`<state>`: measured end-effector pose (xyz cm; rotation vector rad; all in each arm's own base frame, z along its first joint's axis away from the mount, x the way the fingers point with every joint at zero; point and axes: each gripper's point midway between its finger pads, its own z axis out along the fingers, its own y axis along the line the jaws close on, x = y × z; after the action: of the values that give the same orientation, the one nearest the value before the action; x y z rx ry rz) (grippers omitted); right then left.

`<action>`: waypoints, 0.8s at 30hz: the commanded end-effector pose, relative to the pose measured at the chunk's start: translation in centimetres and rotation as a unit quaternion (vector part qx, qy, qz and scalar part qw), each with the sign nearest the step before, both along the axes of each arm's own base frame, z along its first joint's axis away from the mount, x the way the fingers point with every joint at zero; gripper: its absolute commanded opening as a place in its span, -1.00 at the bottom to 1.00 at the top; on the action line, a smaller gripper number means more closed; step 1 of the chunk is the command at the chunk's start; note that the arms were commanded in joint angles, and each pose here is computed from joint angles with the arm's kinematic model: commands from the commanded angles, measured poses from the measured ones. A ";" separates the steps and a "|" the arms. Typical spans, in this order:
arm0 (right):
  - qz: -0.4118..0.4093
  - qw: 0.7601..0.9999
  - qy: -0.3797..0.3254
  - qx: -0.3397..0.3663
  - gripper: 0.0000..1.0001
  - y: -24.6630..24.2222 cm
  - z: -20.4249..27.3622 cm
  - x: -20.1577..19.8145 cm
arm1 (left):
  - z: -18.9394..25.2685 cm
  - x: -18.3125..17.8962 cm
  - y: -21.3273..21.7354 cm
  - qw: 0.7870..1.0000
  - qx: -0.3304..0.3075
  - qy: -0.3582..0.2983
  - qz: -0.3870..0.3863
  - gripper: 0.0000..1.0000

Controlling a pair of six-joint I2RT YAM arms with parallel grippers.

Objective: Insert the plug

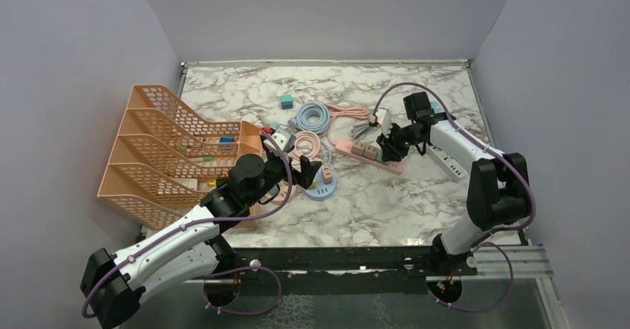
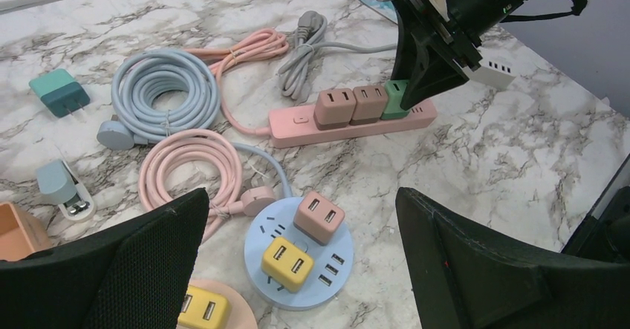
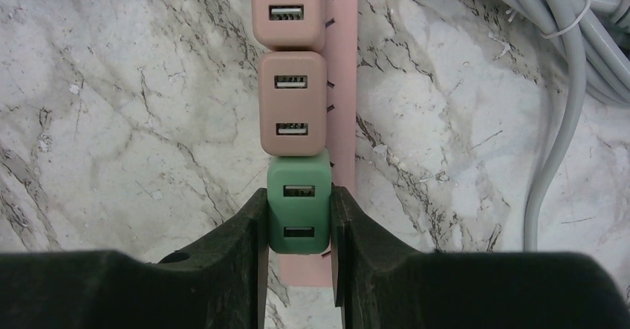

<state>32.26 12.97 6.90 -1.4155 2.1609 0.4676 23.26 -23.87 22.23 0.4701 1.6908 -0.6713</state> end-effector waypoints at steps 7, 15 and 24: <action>0.003 0.996 0.048 -0.076 -0.98 -2.7 -6.8 -2.7 | 1.3 1.0 0.4 0.999 -0.007 -0.021 0.024 0.98; -0.005 0.995 0.064 -0.077 -0.98 -2.5 -7.4 -2.5 | 1.6 2.0 0.6 0.999 -0.003 -0.015 0.051 0.98; -0.047 0.997 -0.052 0.014 -0.28 0.2 1.0 1.3 | 1.2 4.1 0.9 0.994 0.012 0.033 0.105 0.98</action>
<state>32.33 13.01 6.81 -1.3688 2.1436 0.4385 25.82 -23.58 22.53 0.3848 1.7434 -0.5652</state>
